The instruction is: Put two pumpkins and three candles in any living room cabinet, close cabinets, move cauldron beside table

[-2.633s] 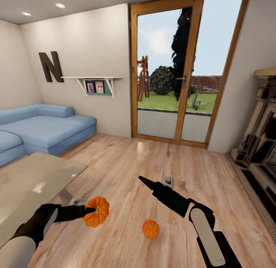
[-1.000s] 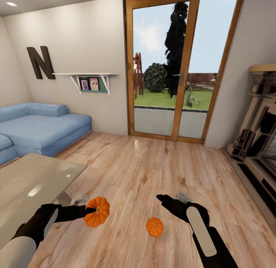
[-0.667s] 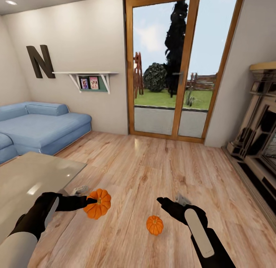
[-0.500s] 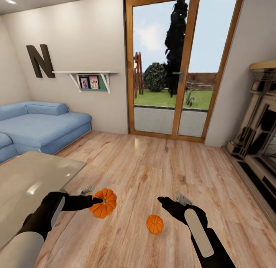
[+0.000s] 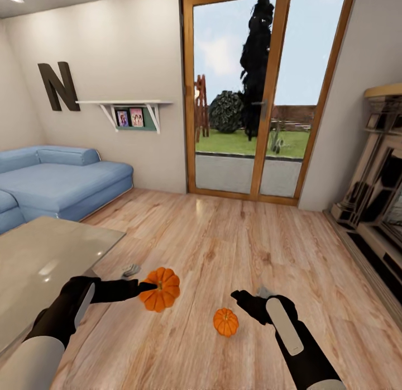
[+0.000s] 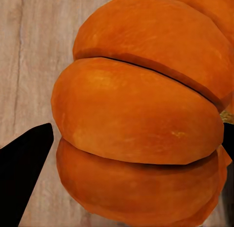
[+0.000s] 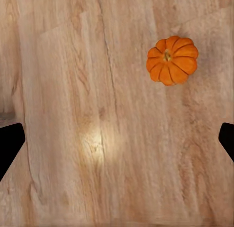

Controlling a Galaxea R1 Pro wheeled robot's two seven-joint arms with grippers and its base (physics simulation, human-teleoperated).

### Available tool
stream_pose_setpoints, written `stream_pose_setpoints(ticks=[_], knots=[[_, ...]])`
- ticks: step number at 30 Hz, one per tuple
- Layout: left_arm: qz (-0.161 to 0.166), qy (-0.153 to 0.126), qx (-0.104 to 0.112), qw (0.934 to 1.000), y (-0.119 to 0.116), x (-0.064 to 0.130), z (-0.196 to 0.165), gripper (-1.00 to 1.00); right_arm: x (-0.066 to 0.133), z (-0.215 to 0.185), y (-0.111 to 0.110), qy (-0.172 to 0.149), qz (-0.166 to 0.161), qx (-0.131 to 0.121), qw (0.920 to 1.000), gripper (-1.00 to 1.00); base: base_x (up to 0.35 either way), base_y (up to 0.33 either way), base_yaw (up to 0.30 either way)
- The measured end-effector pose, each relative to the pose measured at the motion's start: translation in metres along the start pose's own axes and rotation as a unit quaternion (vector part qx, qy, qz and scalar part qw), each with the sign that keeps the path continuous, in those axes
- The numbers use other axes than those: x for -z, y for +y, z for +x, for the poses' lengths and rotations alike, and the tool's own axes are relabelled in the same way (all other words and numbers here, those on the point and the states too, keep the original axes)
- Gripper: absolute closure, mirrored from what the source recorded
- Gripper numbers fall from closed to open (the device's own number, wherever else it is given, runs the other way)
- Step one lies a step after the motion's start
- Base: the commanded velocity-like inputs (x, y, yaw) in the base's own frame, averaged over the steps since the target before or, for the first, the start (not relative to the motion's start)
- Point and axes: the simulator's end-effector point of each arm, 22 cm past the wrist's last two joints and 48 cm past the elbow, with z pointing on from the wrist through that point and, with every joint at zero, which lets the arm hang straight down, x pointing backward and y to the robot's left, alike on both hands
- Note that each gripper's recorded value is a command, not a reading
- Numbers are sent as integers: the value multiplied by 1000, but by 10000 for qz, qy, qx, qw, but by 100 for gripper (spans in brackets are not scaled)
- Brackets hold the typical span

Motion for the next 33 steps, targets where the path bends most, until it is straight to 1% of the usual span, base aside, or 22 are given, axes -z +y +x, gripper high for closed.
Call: stream_pose_setpoints(ticks=[1, 2, 4, 5, 6, 7, 10, 14, 17, 18, 20, 22, 25, 30, 33], knots=[[104, 3, -8, 9999, -3, -1, 2, 100, -5, -1, -2, 41, -130, -90, 9999, -100, 0, 0, 0], [211, -2, 6, 9998, -6, -1, 3, 100, -12, -4, -11, 103, -188, -197, 9996, -100, 0, 0, 0], [281, 3, -14, 9996, -7, -3, 6, 100, -25, -1, -31, 239, -171, -349, 9990, -100, 0, 0, 0], [342, 3, -9, 9994, -8, -3, 7, 100, -32, 0, -41, 320, -212, -439, 9983, -100, 0, 0, 0], [372, -1, -5, 9993, -8, -4, 9, 100, -36, 1, -44, 355, -281, -489, 9978, -100, 0, 0, 0], [381, 3, -17, 9993, -7, -5, 10, 100, -40, 2, -42, 381, -464, -541, 9967, -100, 0, 0, 0], [399, 6, -19, 9992, -4, -8, 15, 100, -45, 4, -42, 383, -628, -578, 9956, -100, 0, 0, 0], [419, 7, -20, 9991, -1, -14, 21, 100, -52, 1, -48, 191, -640, -624, 9958, -100, 0, 0, 0], [470, 4, -16, 9989, 0, -17, 26, 100, -57, 5, -54, 162, -618, -650, 9958, -100, 0, 0, 0], [531, 4, -11, 9986, -1, -18, 27, 100, -59, 6, -56, 164, -608, -657, 9958, -100, 0, 0, 0], [893, 0, 15, 9960, -14, -17, 30, 100, -63, 10, -60, 172, -593, -668, 9959, -100, 0, 0, 0], [1166, 15, -10, 9932, -23, -16, 34, 100, -66, 13, -63, 178, -593, -678, 9958, -100, 0, 0, 0], [1304, 16, -19, 9915, -24, -17, 39, 100, -71, 19, -64, 183, -602, -675, 9957, -100, 0, 0, 0], [1391, 1, -12, 9903, -22, -22, 47, 100, -78, 17, -74, 21, -577, -708, 9958, -100, 0, 0, 0], [1595, -1, -7, 9872, -27, -23, 52, 100, -82, 20, -78, 4, -594, -721, 9956, -100, 0, 0, 0]])
